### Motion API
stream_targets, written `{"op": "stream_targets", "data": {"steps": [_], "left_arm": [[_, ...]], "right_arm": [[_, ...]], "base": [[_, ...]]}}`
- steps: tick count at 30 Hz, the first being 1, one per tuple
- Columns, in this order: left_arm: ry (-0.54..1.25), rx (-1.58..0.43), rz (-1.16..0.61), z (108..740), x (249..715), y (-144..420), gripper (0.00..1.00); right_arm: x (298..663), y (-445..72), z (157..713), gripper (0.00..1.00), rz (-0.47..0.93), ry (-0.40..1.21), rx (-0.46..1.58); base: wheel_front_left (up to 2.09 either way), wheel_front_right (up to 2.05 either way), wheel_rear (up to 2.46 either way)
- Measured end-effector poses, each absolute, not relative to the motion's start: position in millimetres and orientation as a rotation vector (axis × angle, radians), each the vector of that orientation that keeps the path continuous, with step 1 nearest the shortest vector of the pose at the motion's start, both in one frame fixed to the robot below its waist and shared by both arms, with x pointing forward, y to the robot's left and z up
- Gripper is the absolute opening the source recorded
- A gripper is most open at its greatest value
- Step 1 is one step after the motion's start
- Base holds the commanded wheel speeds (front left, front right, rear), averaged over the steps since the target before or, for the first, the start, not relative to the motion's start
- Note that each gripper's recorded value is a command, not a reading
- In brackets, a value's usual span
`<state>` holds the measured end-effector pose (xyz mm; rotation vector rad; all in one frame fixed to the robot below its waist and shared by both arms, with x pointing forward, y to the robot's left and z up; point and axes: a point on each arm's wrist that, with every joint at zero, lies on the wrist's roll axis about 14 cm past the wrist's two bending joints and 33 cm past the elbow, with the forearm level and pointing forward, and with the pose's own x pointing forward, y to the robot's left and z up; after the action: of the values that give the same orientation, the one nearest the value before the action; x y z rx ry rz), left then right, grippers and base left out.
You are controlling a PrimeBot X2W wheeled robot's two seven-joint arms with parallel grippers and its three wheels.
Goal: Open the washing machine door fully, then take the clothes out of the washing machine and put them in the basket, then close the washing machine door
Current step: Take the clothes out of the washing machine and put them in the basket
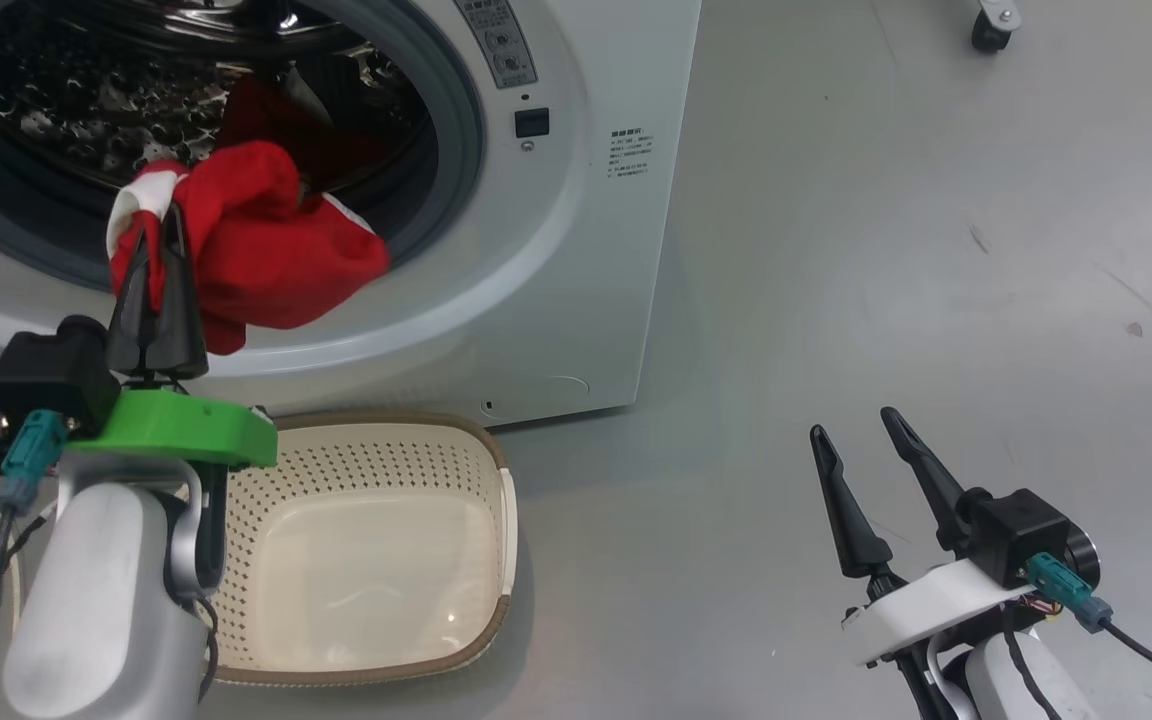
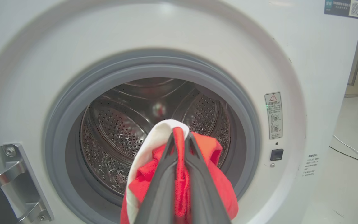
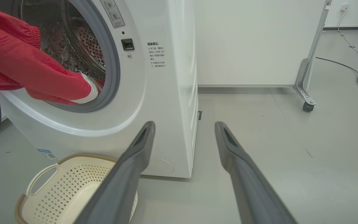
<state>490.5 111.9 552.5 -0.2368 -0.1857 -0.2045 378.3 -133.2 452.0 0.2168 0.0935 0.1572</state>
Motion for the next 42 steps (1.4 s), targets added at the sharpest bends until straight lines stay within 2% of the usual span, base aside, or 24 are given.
{"op": "stream_targets", "data": {"steps": [8,26,42], "left_arm": [[-0.189,-0.228,-0.175,553.1,460.7,119.7,0.0],[-0.027,-0.259,-0.141,502.5,424.1,116.5,0.0],[0.256,-0.299,-0.108,414.0,414.7,109.9,0.0]], "right_arm": [[369.1,-128.6,459.0,1.0,0.171,0.076,0.219],[369.2,-125.1,462.8,1.0,0.182,0.064,0.223],[382.3,-122.8,445.2,1.0,0.183,0.11,0.233]], "base": [[0.0,0.0,0.0],[0.0,0.0,0.0],[0.0,0.0,0.0]]}}
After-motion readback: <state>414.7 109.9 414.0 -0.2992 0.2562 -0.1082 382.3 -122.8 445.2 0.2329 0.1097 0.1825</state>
